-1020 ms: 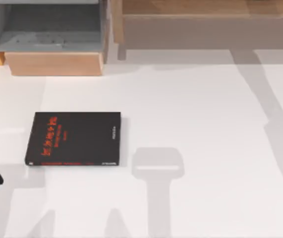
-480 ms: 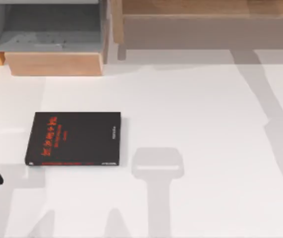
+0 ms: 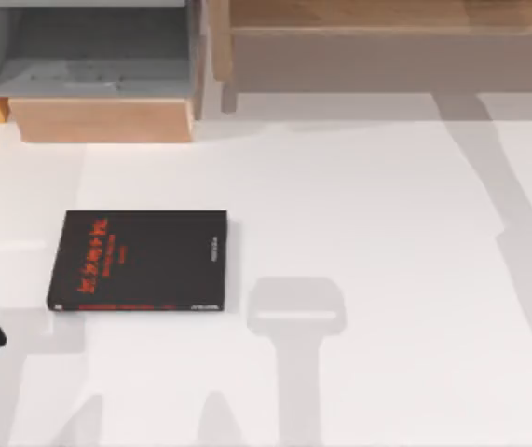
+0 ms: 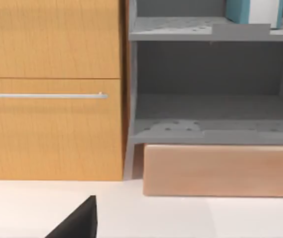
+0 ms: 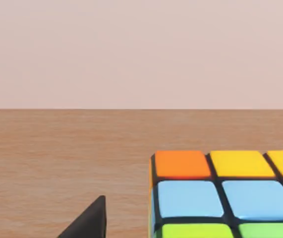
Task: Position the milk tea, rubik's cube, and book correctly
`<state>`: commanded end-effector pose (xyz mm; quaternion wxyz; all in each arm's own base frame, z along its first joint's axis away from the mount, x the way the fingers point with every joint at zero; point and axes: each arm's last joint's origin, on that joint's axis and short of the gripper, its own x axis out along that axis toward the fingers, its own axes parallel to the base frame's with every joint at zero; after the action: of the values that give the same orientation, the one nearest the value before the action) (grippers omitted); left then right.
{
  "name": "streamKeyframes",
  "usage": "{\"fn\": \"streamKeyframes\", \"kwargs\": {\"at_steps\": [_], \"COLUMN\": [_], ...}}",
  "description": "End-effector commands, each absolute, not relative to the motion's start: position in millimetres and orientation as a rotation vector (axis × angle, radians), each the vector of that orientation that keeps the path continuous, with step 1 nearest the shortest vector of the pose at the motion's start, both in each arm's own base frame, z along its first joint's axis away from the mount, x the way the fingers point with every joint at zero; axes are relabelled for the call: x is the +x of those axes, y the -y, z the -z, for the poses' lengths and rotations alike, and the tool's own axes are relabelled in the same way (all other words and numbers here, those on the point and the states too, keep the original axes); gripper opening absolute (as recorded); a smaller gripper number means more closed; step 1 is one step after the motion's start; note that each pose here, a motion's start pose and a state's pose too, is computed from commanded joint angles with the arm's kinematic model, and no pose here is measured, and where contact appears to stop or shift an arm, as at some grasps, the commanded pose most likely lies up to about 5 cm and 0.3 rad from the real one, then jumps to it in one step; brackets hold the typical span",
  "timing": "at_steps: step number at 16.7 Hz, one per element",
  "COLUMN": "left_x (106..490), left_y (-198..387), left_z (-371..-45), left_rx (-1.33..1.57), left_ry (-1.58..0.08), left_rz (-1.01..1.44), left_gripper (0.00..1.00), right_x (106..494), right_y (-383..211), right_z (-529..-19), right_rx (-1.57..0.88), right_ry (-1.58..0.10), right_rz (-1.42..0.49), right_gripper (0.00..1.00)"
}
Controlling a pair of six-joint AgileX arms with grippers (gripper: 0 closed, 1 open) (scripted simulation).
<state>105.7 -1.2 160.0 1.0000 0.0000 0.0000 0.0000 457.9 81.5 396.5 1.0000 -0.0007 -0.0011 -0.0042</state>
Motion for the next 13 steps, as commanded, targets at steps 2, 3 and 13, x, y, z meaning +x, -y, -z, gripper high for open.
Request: {"fn": "streamKeyframes", "kwargs": {"at_steps": [2, 3, 13], "left_x": [105.7, 105.7, 105.7], "left_y": [1.2, 1.2, 1.2], "left_z": [-160.0, -160.0, -160.0], "left_rx": [0.0, 0.0, 0.0], "left_ry": [0.0, 0.0, 0.0], "left_rz": [0.0, 0.0, 0.0], "left_gripper": [1.0, 1.0, 1.0], "right_x": [457.9, 457.9, 427.7], "right_y": [-81.5, -81.5, -82.5], "right_z": [-396.5, -396.5, -396.6], "right_rx": [-0.001, -0.001, -0.001], "right_ry": [0.002, 0.002, 0.002], "right_rz": [0.008, 0.008, 0.007], "right_gripper": [1.0, 1.0, 1.0]}}
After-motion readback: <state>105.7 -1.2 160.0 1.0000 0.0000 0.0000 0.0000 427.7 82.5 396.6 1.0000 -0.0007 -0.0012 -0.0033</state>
